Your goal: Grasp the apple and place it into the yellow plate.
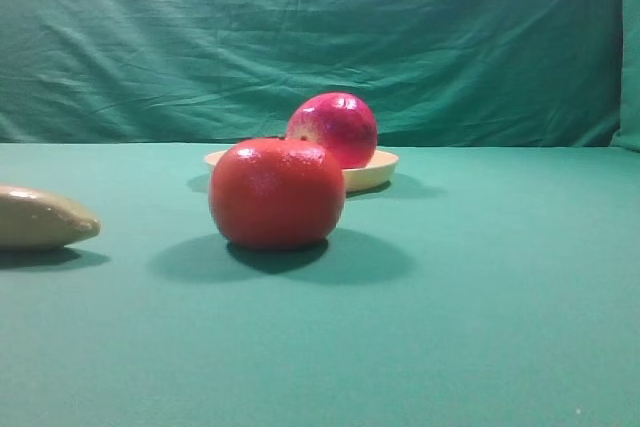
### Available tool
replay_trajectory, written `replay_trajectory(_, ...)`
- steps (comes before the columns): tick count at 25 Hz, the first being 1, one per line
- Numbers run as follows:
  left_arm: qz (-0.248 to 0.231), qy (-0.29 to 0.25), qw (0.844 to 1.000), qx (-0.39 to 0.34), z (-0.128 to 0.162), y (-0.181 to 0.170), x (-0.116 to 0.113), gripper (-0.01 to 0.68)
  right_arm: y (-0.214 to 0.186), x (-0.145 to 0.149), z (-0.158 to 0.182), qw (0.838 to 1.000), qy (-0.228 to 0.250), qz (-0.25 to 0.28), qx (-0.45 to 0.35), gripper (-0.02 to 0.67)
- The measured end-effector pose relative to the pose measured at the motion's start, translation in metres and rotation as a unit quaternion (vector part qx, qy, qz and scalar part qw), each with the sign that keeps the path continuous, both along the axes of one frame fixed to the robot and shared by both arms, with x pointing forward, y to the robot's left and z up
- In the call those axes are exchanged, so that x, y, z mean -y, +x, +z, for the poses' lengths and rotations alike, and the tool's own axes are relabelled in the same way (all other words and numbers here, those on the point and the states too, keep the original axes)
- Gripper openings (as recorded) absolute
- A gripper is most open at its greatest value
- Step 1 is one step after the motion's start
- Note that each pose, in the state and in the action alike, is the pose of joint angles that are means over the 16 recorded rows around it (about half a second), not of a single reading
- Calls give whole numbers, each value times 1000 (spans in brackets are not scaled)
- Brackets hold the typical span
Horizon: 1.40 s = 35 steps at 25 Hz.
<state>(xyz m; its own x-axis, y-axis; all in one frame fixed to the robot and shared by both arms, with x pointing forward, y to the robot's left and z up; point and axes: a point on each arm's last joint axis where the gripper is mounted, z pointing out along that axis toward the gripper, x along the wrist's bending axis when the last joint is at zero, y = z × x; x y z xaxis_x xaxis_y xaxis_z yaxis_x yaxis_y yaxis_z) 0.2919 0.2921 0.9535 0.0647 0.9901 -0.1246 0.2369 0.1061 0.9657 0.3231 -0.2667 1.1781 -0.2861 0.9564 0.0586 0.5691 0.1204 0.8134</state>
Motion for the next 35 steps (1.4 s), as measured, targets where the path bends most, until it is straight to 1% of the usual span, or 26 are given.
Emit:
replay_trajectory(5, 0, 0, 1000, 0, 0, 0, 0, 157, -11, 13, -18, 998, 12, -37, 40, 0)
replay_trajectory(10, 0, 0, 1000, 0, 0, 0, 0, 157, -23, 22, -41, 994, 23, -49, 93, 0)
replay_trajectory(18, 0, 0, 1000, 0, 0, 0, 0, 157, -31, 27, -97, 984, 25, -69, 165, 0)
replay_trajectory(28, 0, 0, 1000, 0, 0, 0, 0, 157, -30, 30, -180, 977, 16, -110, 182, 0)
replay_trajectory(31, 0, 0, 1000, 0, 0, 0, 0, 157, -31, 31, -200, 977, 17, -121, 177, 0)
replay_trajectory(35, 0, 0, 1000, 0, 0, 0, 0, 157, -31, 32, -217, 976, 22, -132, 169, 0)
